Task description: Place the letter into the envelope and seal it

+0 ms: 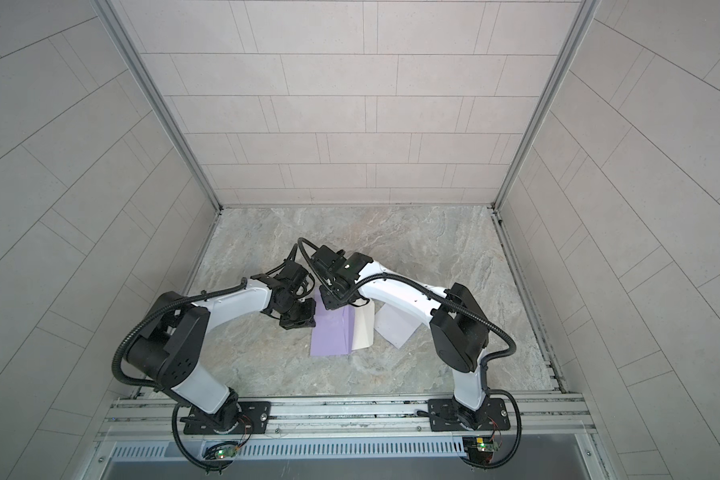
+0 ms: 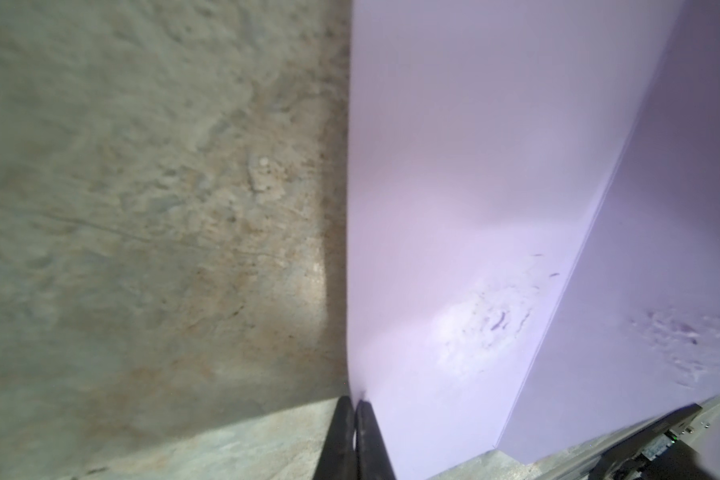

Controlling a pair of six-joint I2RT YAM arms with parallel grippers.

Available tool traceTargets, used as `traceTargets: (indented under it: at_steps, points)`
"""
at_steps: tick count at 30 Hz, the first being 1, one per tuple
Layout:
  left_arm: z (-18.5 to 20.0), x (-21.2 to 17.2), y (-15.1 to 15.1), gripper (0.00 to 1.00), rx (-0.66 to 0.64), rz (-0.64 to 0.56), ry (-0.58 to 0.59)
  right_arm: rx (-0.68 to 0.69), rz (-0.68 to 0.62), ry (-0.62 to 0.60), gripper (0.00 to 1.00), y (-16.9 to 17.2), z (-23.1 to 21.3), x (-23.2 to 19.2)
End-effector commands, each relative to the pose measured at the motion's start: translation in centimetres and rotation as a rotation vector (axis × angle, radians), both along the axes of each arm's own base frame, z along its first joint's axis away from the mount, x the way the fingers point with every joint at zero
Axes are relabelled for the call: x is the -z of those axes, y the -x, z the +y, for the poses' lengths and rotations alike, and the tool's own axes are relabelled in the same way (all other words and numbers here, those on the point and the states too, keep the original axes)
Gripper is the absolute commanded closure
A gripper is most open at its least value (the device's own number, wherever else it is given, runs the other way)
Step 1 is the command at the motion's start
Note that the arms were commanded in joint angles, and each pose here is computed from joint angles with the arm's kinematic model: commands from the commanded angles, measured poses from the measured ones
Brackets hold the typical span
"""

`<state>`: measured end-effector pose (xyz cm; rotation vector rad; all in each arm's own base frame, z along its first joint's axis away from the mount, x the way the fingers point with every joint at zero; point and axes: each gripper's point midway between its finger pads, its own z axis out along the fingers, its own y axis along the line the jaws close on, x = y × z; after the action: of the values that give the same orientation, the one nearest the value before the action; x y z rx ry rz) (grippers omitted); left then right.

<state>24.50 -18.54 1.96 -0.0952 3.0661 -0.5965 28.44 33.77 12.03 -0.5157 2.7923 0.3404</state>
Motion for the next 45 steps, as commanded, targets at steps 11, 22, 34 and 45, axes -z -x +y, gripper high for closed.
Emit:
traceTargets:
  at_steps: [11, 22, 34, 45]
  points:
    - [-0.4, -0.6, -0.5, 1.00, 0.012, -0.009, 0.000, -0.051, 0.155, 0.104, 1.00, 1.5, 1.0, 5.6]
    - [-0.3, -0.6, -0.2, 1.00, 0.014, -0.008, 0.001, -0.003, 0.057, 0.350, 1.00, 0.3, -1.5, 7.8]
    - [-0.1, -0.3, 0.0, 1.00, 0.015, 0.002, -0.007, 0.068, 0.028, 0.368, 1.00, -0.7, -4.0, 7.6]
    - [-0.1, -0.3, 0.0, 1.00, 0.016, 0.002, -0.007, 0.088, 0.029, 0.365, 1.00, -1.0, -5.0, 7.4]
